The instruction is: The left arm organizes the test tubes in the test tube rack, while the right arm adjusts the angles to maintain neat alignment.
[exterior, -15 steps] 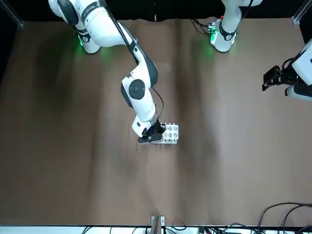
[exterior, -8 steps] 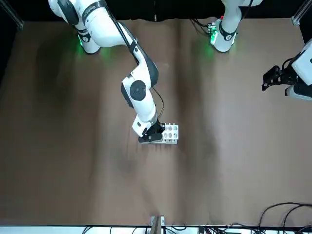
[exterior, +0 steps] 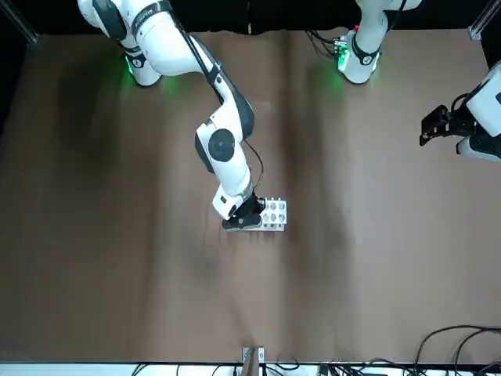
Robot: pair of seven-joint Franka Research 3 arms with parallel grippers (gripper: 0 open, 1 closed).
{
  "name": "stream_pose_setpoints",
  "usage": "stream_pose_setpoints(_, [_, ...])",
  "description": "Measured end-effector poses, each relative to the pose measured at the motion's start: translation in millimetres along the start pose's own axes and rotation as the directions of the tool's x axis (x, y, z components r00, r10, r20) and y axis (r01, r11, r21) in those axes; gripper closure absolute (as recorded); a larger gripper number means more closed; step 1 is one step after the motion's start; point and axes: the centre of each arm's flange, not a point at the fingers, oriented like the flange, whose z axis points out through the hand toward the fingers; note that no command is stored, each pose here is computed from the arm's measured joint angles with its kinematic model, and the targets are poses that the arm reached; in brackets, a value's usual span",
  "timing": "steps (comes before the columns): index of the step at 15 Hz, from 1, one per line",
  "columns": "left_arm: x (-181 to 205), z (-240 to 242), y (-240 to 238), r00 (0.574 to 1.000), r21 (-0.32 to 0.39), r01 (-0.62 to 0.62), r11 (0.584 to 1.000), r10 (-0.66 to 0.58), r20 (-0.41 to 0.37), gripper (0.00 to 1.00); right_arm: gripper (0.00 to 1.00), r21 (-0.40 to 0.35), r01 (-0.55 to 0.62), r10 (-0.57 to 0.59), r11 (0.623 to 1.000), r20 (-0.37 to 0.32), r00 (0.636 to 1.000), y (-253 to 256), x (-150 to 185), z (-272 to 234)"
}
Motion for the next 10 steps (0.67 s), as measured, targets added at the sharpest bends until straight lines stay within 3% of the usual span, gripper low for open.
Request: stream_pose_setpoints(10, [0.0, 0.2, 0.0, 1.000, 0.000, 0.000, 1.000, 0.000, 0.000, 0.00, 0.93, 0.006, 0.001, -0.001, 1.000, -0.006, 1.000, -2.5, 1.1, -3.4])
